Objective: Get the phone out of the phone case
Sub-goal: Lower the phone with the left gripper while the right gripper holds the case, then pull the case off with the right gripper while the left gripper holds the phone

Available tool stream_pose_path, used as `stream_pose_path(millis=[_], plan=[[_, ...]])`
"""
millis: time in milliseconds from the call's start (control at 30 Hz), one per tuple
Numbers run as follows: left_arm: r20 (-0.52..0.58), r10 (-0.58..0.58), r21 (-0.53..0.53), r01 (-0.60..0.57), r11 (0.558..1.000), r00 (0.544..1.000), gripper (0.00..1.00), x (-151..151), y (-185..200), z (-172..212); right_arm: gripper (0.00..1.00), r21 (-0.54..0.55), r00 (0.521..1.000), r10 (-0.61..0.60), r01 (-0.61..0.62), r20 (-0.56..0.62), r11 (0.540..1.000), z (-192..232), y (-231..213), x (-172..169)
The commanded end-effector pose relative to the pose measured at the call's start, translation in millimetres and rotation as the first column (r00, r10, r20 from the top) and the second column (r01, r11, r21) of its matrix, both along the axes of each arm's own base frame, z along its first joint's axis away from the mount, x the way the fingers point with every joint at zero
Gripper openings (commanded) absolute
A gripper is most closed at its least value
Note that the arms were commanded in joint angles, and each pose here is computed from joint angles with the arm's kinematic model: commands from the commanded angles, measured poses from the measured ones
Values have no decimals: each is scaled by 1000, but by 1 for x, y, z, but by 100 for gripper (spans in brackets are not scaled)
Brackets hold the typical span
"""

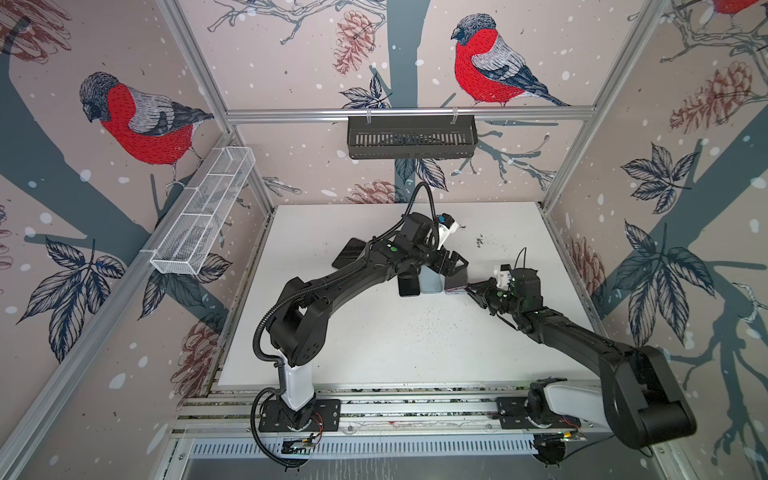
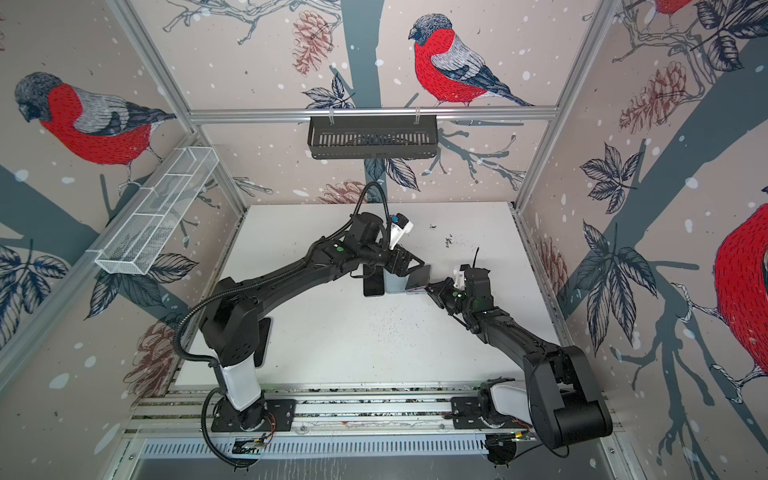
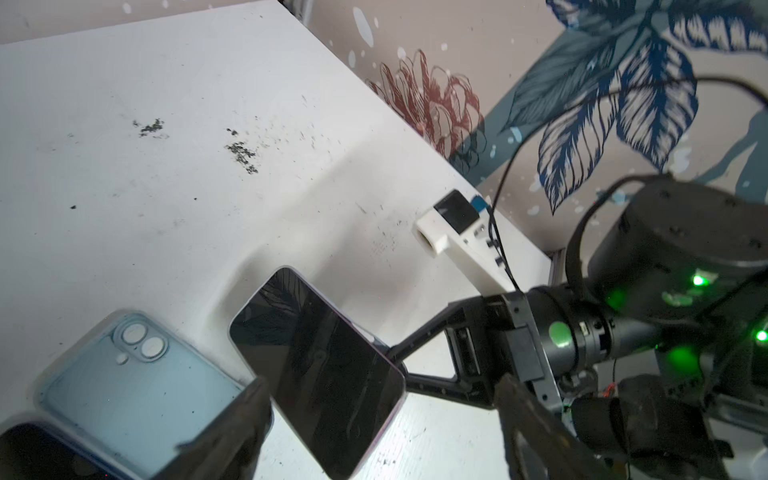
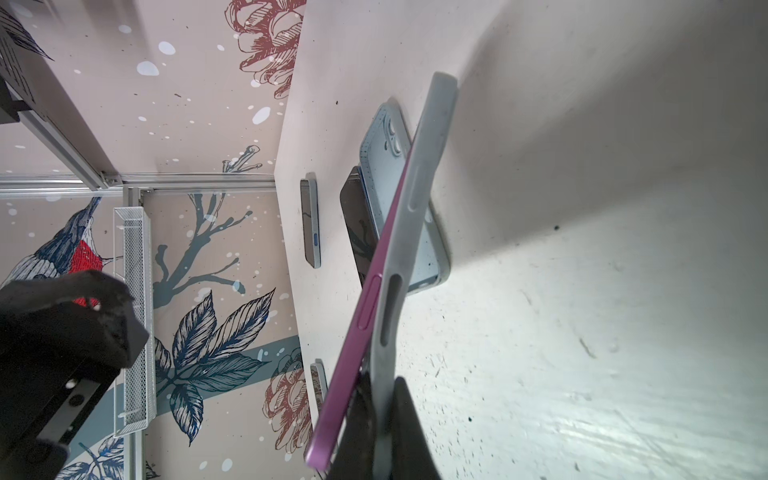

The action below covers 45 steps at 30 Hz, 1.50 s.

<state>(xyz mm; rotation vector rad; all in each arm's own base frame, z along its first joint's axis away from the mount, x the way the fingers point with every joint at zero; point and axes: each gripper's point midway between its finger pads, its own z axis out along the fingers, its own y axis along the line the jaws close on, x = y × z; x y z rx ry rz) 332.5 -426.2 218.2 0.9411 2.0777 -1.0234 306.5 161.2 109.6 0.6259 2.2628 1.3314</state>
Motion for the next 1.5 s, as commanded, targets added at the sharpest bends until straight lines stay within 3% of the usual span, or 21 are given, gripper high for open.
stream_pose_path(millis=[0, 300, 933, 1467], plan=[[85, -116, 120, 106, 987, 990, 84, -17, 1, -17, 0, 16, 999, 25, -26, 41, 1000, 8, 4, 6], [101, -270, 240, 240, 941, 957, 80, -48, -15, -45, 0, 23, 999, 29, -30, 27, 999, 7, 5, 8], [204, -142, 411, 47, 910, 969, 61, -21, -5, -83, 0, 41, 999, 25, -26, 30, 999, 9, 6, 9], [261, -89, 459, -43, 887, 961, 57, -14, -7, -93, 0, 59, 999, 32, -34, 27, 998, 11, 8, 8]])
